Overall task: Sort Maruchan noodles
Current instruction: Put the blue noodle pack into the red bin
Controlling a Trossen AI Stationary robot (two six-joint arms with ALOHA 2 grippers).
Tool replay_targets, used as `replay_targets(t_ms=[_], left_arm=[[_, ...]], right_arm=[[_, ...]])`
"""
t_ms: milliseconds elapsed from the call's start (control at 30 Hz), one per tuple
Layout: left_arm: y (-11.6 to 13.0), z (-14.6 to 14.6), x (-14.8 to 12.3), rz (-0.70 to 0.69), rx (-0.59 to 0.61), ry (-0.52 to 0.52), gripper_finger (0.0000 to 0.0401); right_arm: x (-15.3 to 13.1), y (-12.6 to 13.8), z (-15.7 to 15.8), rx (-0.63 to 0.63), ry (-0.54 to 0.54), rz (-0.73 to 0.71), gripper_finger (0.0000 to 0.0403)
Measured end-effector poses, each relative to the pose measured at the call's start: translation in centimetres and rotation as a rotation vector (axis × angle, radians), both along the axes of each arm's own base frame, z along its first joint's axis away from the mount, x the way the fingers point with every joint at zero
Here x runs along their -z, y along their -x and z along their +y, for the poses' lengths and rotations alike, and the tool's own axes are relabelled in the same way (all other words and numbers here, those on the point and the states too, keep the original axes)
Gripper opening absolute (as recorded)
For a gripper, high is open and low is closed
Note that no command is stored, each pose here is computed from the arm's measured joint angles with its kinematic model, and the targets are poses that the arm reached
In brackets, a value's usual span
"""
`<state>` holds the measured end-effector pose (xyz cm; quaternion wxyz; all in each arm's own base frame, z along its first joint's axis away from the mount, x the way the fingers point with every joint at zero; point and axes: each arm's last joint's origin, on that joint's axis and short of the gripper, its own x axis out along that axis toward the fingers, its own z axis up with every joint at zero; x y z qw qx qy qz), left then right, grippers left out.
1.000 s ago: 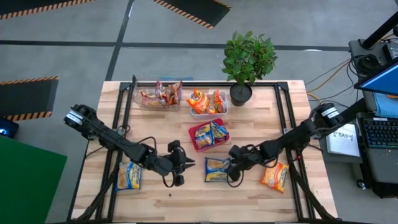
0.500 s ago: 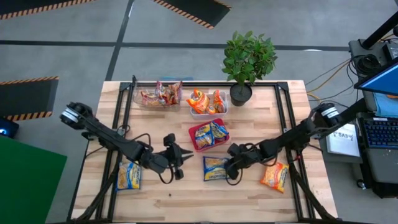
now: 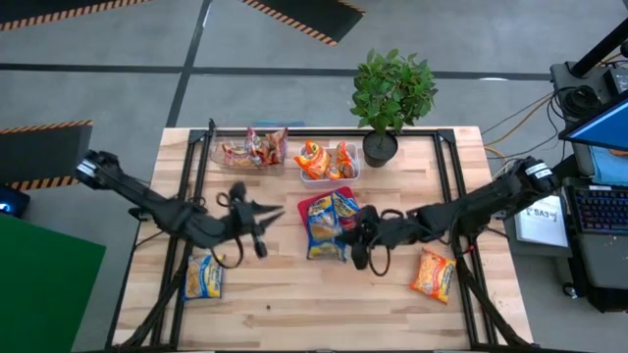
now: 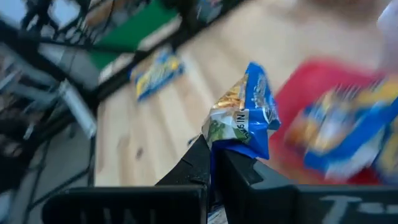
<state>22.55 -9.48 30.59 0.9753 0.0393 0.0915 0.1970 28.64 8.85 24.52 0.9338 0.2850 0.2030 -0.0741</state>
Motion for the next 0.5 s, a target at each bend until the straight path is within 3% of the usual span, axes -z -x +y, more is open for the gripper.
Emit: replay_targets(t_ms=[233, 300, 500], left_arm=[[2.0, 1.2, -0.3, -0.011, -0.055, -0.047, 0.0039], [2.3, 1.4, 0.4, 0.003, -0.056, -0.054, 0.0039], [2.7, 1.8, 2.4, 0.040, -0.115, -0.093, 0.0039]], right_arm=[[-1.4, -2.1, -2.2, 0.270, 0.287, -0.034, 0.0009], [-0.2, -3.0, -2.6, 0.349, 0.336, 0.007, 0.0009], [5.4, -5.5, -2.9, 0.393, 0.324, 0.148, 0.0009]])
